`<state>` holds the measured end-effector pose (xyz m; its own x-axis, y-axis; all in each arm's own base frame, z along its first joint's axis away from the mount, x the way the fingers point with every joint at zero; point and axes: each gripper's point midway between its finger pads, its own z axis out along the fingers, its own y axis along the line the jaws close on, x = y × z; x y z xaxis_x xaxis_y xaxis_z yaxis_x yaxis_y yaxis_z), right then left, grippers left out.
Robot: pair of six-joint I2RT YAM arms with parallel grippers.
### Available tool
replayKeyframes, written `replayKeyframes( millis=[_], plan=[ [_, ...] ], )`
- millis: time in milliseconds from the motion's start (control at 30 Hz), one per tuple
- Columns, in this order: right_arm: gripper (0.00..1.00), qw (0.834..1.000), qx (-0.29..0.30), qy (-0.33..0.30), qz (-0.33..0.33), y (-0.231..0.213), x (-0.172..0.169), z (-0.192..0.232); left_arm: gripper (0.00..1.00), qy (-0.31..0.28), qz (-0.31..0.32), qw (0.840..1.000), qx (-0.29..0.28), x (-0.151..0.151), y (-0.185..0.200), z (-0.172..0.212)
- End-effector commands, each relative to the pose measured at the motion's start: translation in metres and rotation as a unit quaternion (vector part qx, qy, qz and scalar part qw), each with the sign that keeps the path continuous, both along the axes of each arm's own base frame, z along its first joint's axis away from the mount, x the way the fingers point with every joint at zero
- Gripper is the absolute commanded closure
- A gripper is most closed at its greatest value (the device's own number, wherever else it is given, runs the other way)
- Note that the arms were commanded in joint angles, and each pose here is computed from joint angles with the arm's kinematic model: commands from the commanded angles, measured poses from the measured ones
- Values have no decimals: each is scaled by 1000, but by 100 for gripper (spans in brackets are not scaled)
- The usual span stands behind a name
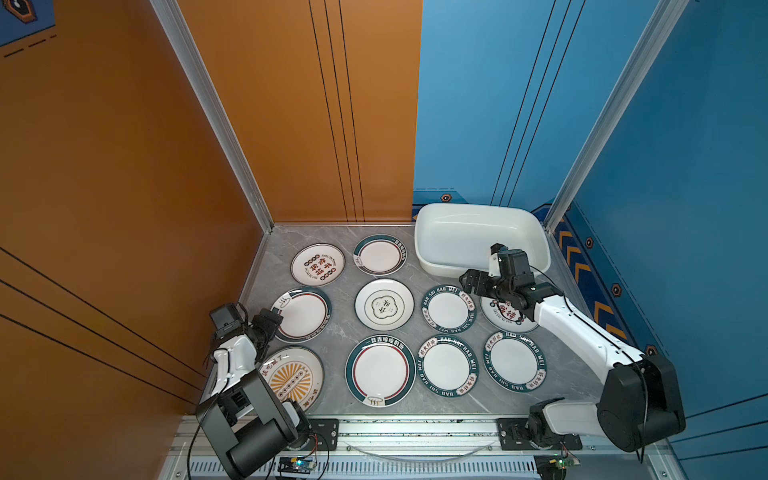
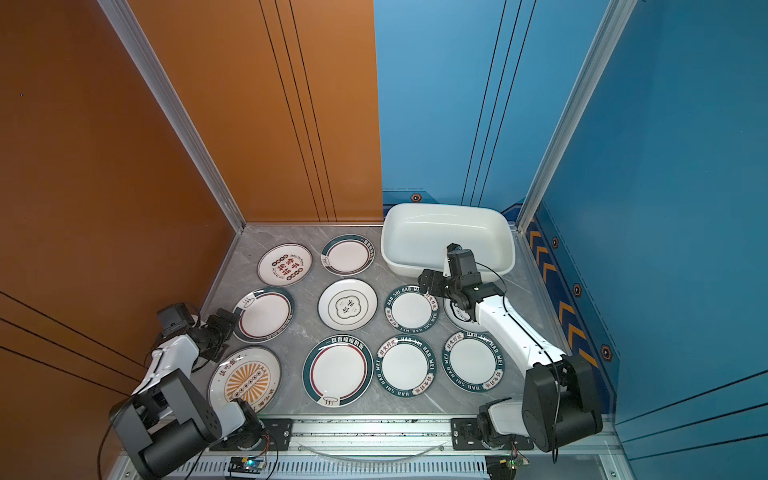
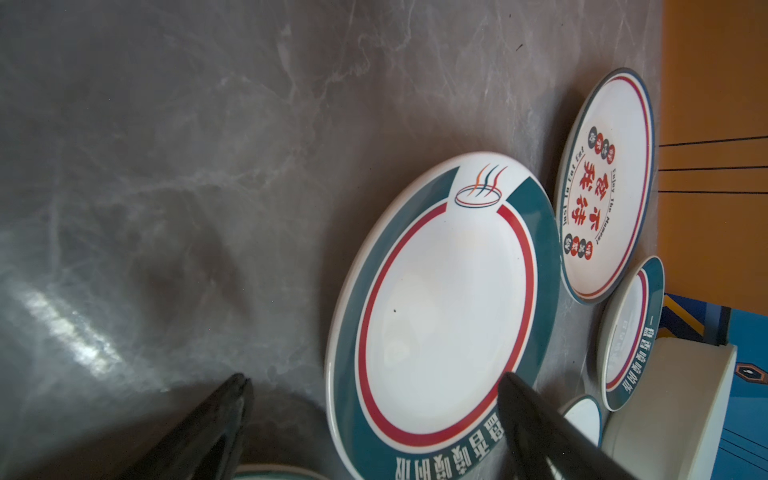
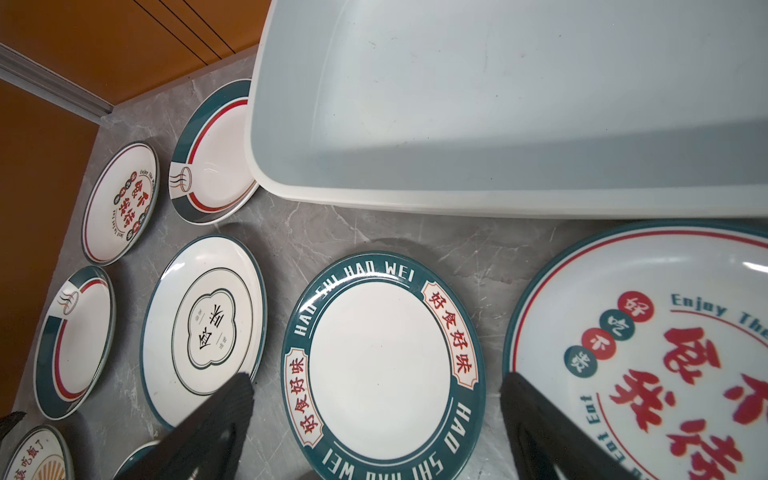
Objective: Place the plates into the plastic bin on the countertop
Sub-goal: 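Lower the left gripper to the rim of the green-rimmed steam-logo plate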
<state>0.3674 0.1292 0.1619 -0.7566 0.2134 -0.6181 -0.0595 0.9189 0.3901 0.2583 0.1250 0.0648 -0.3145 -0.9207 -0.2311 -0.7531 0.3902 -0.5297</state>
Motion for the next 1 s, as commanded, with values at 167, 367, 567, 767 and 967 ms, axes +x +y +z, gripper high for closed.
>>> replayKeyframes(
  millis=[167,367,567,767,967],
  plan=[
    [5,1000,-4,24,-1,-1,-9,-15,7,8,-6,1000,22,9,16,2],
    [5,1000,-1,28,-1,1,-7,-21,9,3,-13,1000,20,11,14,-5],
    [5,999,6,34,1,4,-4,-29,11,13,-19,999,32,11,13,-15],
    [5,999,4,41,6,4,-2,-36,12,21,-21,999,44,16,18,-22],
    [5,999,6,49,7,1,0,-43,12,45,-43,996,58,24,15,-33]
  ],
)
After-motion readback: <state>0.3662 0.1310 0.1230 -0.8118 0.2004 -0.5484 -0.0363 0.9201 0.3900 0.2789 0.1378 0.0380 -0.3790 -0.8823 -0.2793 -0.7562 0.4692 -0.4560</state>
